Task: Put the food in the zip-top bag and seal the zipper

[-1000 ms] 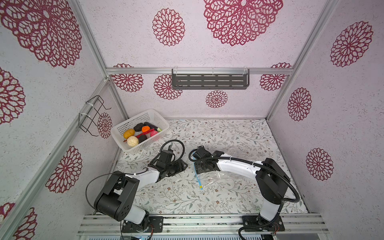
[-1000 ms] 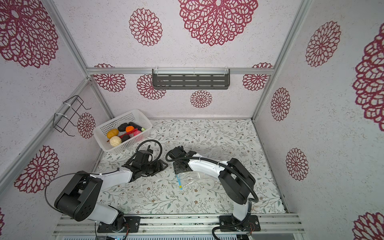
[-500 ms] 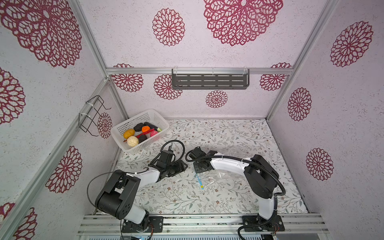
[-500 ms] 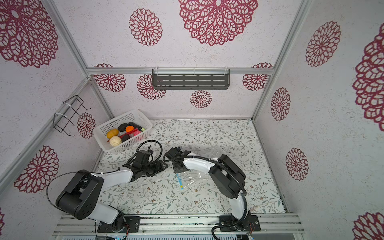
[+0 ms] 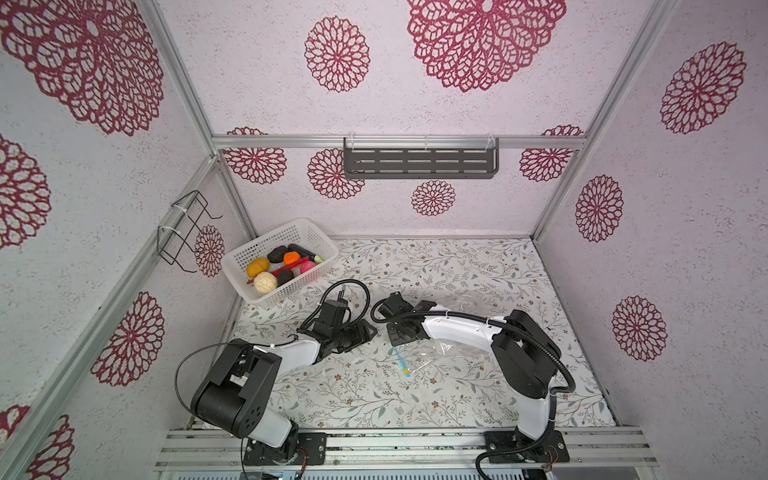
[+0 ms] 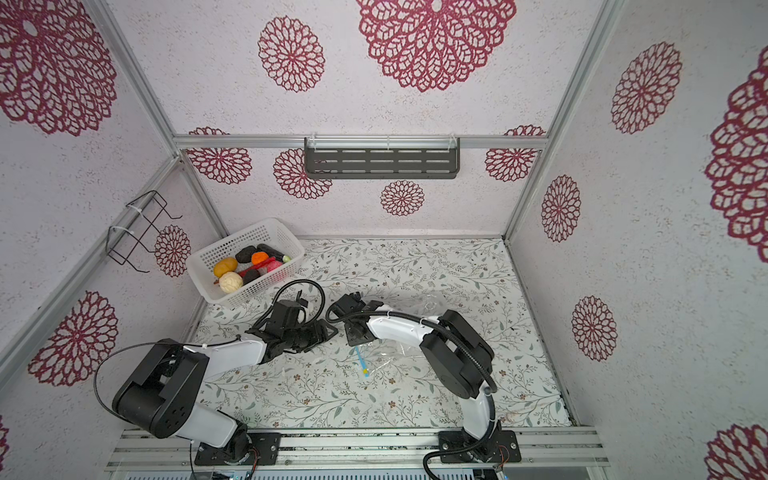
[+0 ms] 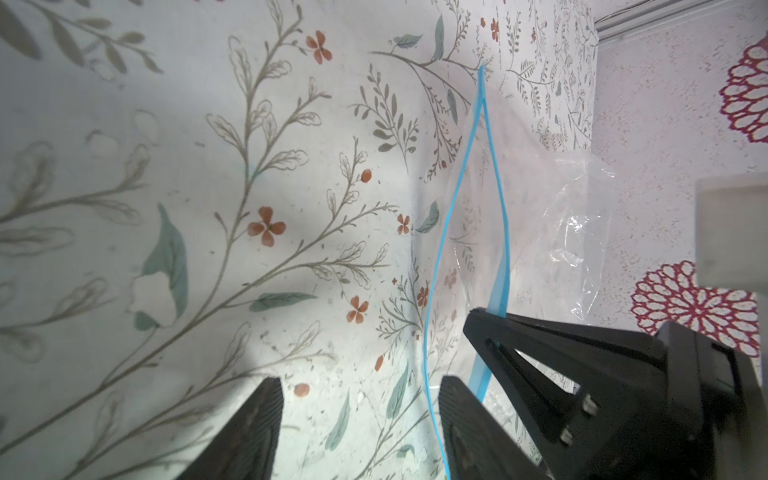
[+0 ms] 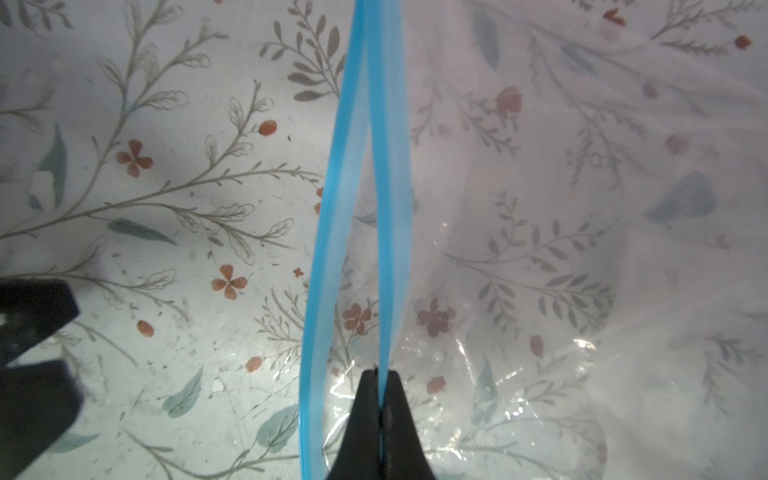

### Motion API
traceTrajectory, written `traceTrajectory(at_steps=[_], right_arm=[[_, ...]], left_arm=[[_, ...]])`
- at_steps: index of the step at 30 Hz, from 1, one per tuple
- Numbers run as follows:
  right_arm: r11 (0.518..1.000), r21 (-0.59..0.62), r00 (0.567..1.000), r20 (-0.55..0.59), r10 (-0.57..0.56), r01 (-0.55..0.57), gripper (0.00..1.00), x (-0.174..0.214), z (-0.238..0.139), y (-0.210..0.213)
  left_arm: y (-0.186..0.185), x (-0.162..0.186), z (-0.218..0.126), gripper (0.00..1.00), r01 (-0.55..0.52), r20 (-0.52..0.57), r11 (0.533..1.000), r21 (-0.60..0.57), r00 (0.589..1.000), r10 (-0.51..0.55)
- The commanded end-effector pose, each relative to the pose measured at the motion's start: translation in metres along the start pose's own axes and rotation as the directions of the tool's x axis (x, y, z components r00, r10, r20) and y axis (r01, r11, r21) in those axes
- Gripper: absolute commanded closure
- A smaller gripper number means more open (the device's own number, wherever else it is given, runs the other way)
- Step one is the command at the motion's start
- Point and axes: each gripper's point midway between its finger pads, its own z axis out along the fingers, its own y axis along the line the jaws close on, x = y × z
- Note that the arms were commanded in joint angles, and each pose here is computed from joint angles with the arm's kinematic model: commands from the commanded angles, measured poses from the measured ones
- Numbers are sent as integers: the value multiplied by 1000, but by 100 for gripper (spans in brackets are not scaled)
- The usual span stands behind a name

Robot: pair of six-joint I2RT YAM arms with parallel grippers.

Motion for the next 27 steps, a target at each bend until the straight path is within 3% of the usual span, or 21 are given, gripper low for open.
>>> traceTrajectory(at_steps=[1,10,22,24,27], right_arm=[[998,-48,997,65,48,-45,100,-16,-34,-3],[977,-174,985,92,143,-126,100,-25,-67,-7],[965,-214,976,121,182,-153,100,-28,-87,-14],[963,-223,975,129,184,-152,100,-30,-92,-14],[962,-227,973,139,185,-150,100,-33,-98,-15]], left_arm=[[-30,-6,4,39,-45,9,995,89,999,44],[-72,-9,6,45,-106,20,975,196,994,105],[-104,-12,17,46,-147,8,958,245,989,149],[-104,-12,21,49,-142,-5,960,241,989,147],[-107,-14,25,62,-140,-18,959,246,989,149]])
